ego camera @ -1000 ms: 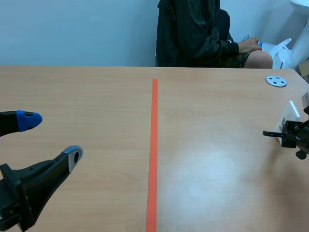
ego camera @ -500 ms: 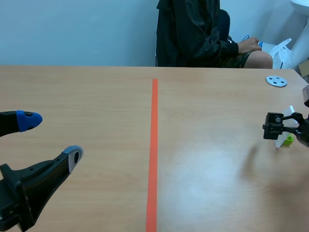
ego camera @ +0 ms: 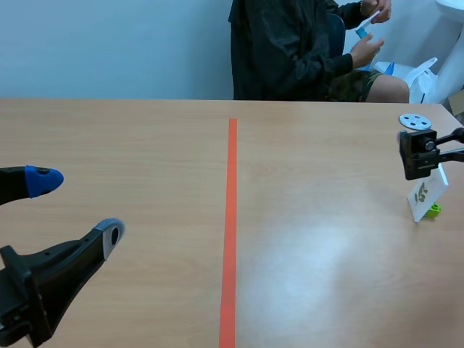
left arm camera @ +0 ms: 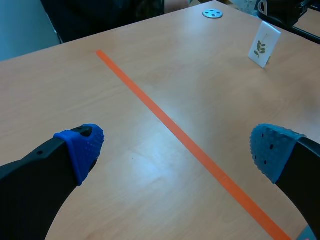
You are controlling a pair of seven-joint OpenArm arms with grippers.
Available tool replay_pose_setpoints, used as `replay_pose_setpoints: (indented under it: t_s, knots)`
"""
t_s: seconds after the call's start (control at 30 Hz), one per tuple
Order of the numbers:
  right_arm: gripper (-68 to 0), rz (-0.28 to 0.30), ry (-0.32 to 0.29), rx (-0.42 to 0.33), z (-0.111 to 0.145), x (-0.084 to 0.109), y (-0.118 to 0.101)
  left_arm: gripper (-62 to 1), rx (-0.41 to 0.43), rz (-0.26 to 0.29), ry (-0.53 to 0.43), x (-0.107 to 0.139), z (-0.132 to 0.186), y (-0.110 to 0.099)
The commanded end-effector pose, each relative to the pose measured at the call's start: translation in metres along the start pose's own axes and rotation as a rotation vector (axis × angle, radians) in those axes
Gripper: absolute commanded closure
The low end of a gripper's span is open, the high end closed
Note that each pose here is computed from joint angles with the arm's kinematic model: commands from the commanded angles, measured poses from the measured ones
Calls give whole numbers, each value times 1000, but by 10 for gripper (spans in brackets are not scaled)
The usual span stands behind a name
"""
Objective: Sort the leaf by its shape. The table is split by an orange tape line. A compound leaf with several leaflets goes to the left side, a simple leaf with one blade goes to the right side. Return to the home posture when a red brick is placed on the table.
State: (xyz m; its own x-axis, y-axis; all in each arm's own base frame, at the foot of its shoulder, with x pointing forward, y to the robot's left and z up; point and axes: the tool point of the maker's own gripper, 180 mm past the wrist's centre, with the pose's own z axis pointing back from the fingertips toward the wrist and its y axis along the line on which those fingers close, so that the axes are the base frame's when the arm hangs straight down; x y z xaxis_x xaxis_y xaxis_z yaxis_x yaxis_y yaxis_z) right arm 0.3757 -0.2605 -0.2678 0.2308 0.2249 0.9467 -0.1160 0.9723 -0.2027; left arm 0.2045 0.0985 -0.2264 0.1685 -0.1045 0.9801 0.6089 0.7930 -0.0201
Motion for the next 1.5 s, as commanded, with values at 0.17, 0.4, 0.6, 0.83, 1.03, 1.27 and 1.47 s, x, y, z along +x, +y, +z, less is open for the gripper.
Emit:
replay_pose_setpoints:
  t_s: [0.17,0.4,0.6,0.83,1.03,1.27,1.47]
  knots:
    - [-679,50,-60,158,2,38,43,-623,-9,4,-34,9,-2,-3]
    - [-679,70,-31,329,6,27,105,-623,-8,4,-34,9,-2,-3]
    - [-679,85,-17,449,23,32,153,-623,-8,4,-35,9,-2,-3]
    - [-679,78,-2,520,62,32,186,-623,-8,4,-36,9,-2,-3]
    - [-679,74,48,571,98,14,207,-623,-8,4,-36,9,-2,-3]
    - [-679,85,47,552,125,20,211,-623,-8,4,-36,9,-2,-3]
    - [-679,94,45,486,133,26,195,-623,-8,4,-34,9,-2,-3]
